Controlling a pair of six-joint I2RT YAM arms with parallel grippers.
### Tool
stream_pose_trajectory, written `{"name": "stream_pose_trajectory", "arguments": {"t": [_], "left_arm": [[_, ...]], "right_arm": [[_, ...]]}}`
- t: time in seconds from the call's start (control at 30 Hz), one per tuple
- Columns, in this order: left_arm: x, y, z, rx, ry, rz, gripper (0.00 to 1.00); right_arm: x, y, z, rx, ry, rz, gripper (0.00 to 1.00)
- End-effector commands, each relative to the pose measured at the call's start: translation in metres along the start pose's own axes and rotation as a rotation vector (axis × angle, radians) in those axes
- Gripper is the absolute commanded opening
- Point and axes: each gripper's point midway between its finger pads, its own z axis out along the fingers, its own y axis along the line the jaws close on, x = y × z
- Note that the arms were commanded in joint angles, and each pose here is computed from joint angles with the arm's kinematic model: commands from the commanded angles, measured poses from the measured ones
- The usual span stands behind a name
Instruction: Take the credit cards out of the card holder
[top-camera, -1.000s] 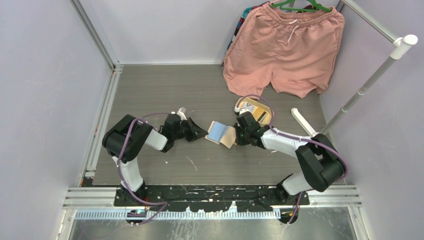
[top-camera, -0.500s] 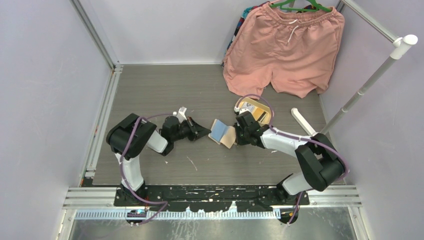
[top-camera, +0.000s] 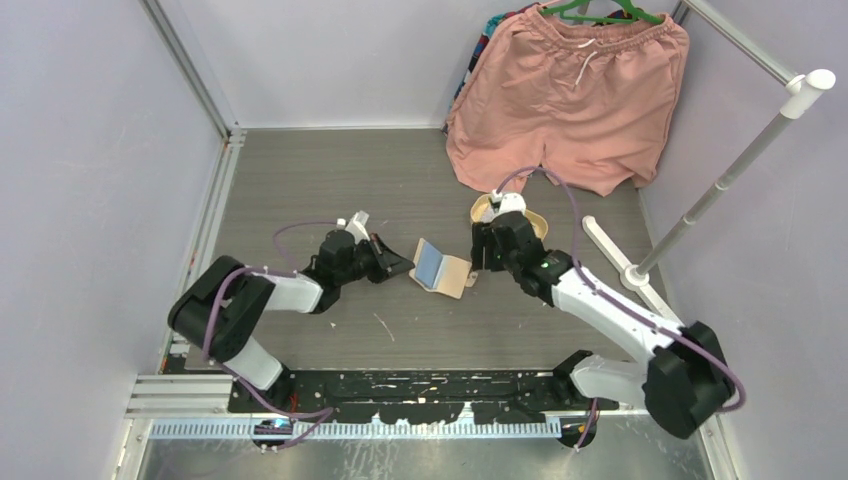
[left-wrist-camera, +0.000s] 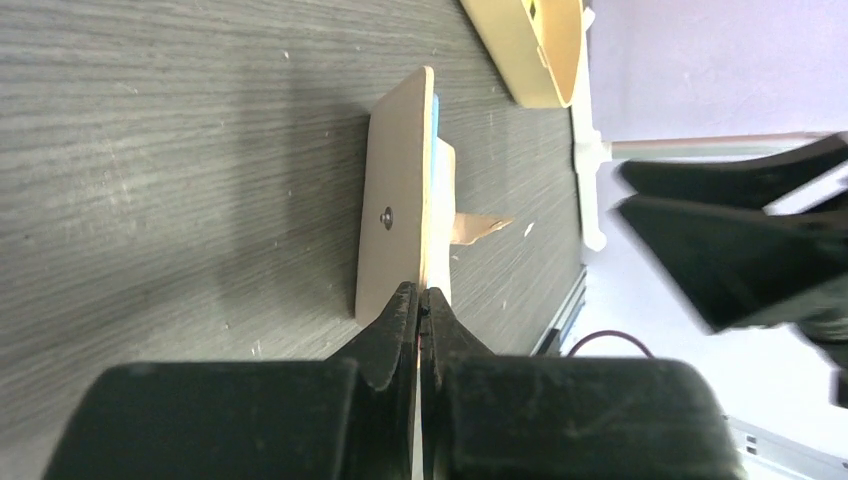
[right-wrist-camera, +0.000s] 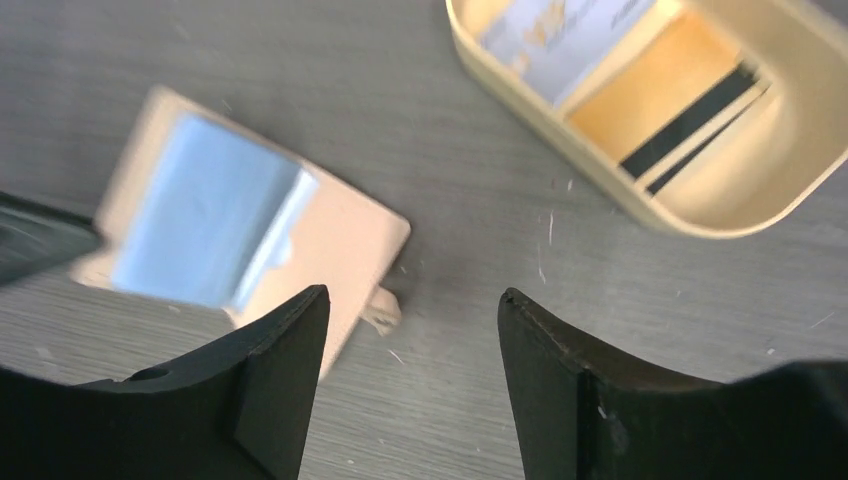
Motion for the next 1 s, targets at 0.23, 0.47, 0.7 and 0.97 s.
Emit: {"name": "stream_pose_trajectory", "arguments": {"t": [0.23, 0.47, 0.7, 0.97], "left_arm": [[0.009, 0.012, -0.005, -0.139, 0.007, 0.122, 0.0], [0.01, 0.016, -0.006, -0.158, 0.004, 0.133, 0.0], [0.009, 0.012, -0.011, -0.163, 0.003, 0.148, 0.0], [0.008, 0.011, -0.013, -0.168, 0.006, 0.15, 0.0]], "right_arm": [[-0.082, 0.067, -0.019, -0.216, -0.143, 0.044, 0.66], [-0.066, 0.111, 0.02, -0.237, -0.093, 0.025, 0.65], [-0.061, 0.121, 0.039, -0.199, -0.095, -0.006, 0.69], [-0.048, 0.119, 0.057, -0.146, -0.056, -0.05, 0.73]]}}
